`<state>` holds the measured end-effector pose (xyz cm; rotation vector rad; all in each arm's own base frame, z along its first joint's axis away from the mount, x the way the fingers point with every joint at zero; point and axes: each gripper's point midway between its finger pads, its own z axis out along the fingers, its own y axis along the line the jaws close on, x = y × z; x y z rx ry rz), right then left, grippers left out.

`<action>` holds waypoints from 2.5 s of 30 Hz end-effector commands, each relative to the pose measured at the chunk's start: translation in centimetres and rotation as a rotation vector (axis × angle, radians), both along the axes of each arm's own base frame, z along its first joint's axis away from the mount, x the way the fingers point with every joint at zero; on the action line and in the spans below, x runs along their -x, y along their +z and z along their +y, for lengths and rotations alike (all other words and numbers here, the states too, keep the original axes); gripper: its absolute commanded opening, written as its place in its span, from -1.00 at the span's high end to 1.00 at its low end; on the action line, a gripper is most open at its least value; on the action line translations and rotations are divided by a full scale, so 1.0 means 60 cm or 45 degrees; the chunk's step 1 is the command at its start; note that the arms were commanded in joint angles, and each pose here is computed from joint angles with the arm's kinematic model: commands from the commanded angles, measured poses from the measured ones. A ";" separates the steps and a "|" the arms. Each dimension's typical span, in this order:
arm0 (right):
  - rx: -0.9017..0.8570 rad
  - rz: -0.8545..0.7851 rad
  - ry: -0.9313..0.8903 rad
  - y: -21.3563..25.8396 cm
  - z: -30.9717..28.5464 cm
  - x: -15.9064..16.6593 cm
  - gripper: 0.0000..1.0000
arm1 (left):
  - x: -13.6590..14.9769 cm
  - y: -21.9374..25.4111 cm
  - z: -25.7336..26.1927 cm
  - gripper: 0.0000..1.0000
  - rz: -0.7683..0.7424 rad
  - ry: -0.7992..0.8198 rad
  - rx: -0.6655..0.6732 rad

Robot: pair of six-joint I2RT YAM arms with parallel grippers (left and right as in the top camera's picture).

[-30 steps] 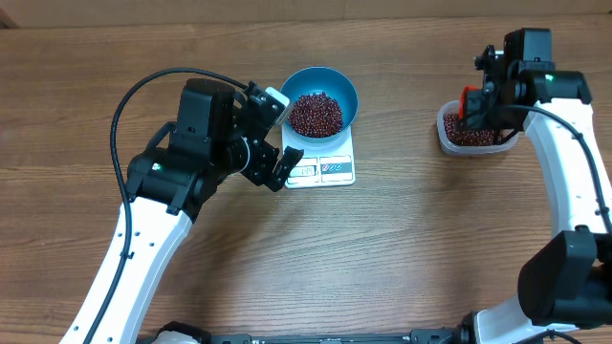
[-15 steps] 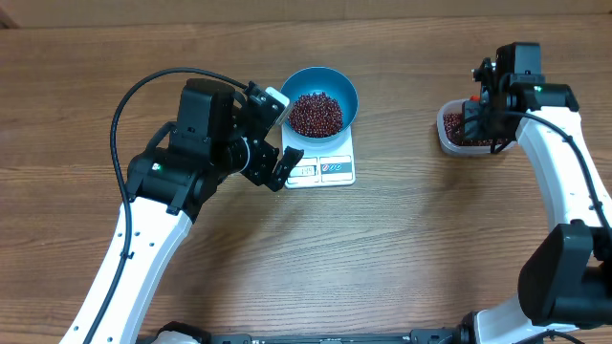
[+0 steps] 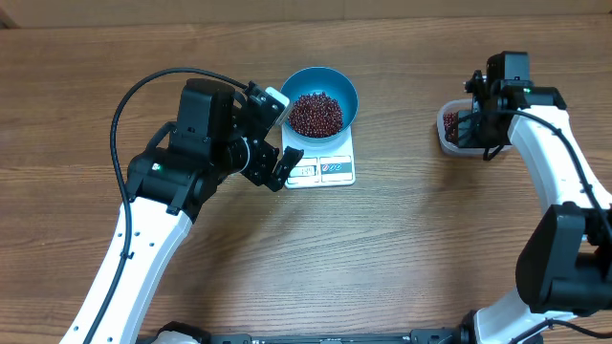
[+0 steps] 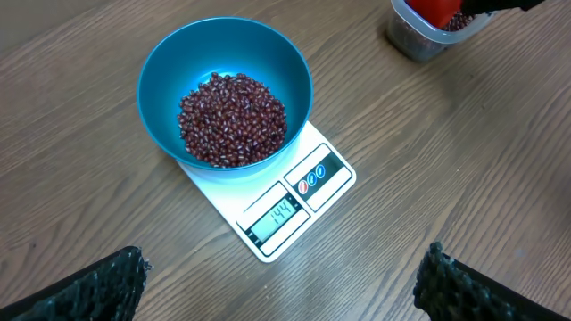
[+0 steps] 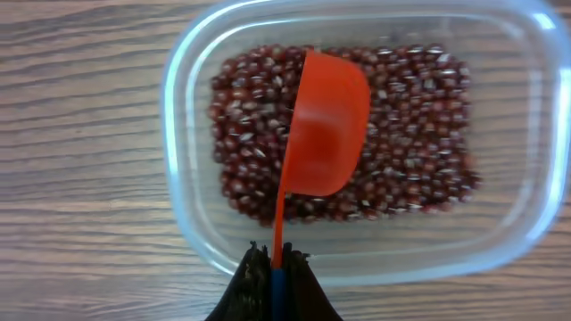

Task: Scoop item into bowl and weigh 150g on scale
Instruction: 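Move the right gripper with scoop back to the bean tub, then drag the red scoop through the beans in the tub to fill it, then lift the filled scoop and carry it over the teal bowl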

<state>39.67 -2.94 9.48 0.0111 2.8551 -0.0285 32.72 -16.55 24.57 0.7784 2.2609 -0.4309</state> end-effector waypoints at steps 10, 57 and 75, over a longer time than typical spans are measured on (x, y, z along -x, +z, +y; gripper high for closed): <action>-0.259 -0.002 0.070 0.004 0.046 0.005 0.93 | 0.002 0.017 -0.004 -0.99 -0.040 -0.032 0.008; -1.094 -0.329 0.009 0.154 0.005 0.021 0.92 | 0.002 0.017 -0.004 -0.99 -0.040 -0.032 0.008; -1.061 -0.437 0.558 0.285 0.285 0.005 0.93 | 0.002 0.017 -0.004 -0.99 -0.040 -0.032 0.008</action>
